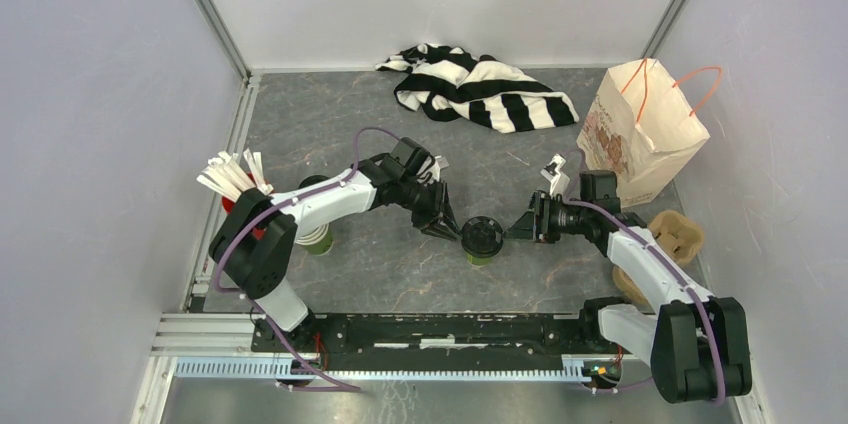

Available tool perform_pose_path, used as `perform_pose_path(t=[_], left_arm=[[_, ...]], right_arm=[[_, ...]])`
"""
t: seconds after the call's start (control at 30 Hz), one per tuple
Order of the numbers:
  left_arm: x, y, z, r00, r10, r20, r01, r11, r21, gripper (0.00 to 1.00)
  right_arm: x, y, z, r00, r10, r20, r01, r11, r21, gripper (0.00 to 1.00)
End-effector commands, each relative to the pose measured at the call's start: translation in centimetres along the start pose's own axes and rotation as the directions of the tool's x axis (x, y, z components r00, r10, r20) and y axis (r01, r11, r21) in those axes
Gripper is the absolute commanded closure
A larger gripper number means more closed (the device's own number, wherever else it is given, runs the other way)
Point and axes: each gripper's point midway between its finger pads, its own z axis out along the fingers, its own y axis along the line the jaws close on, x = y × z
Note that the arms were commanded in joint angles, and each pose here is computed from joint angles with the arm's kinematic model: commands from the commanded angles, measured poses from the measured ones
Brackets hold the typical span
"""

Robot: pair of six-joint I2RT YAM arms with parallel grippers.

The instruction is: Pack the takeout coffee

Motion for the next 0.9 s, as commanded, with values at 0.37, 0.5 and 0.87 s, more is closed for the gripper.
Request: perform_pose_path(t=[0.37,0.5,0.87], left_arm=[[1.3,8.2,1.8,0.999,0.032,-0.029,-0.04,0.946,-0.321,0.74],[-1.2,3.2,0.5,0.995,0.092,0.024,-0.084,0.967,-0.241,0.71],[-2.2,0.4,-1.1,0.991,0.124,0.052,-0.11,0.97,-0.218,0.62]], right_arm=[[3.1,-5.6,-0.4,0.998,0.03,-0.062,-0.012,0.962,0.271,0.54],[0.4,-2.5,-0.4,1.0,0.01,-0.005,-0.009,0.984,0.176,0.51],[-2.0,-0.5,-1.5,0.999,-0.036,0.027,0.031,0.985,0.173,0.44]])
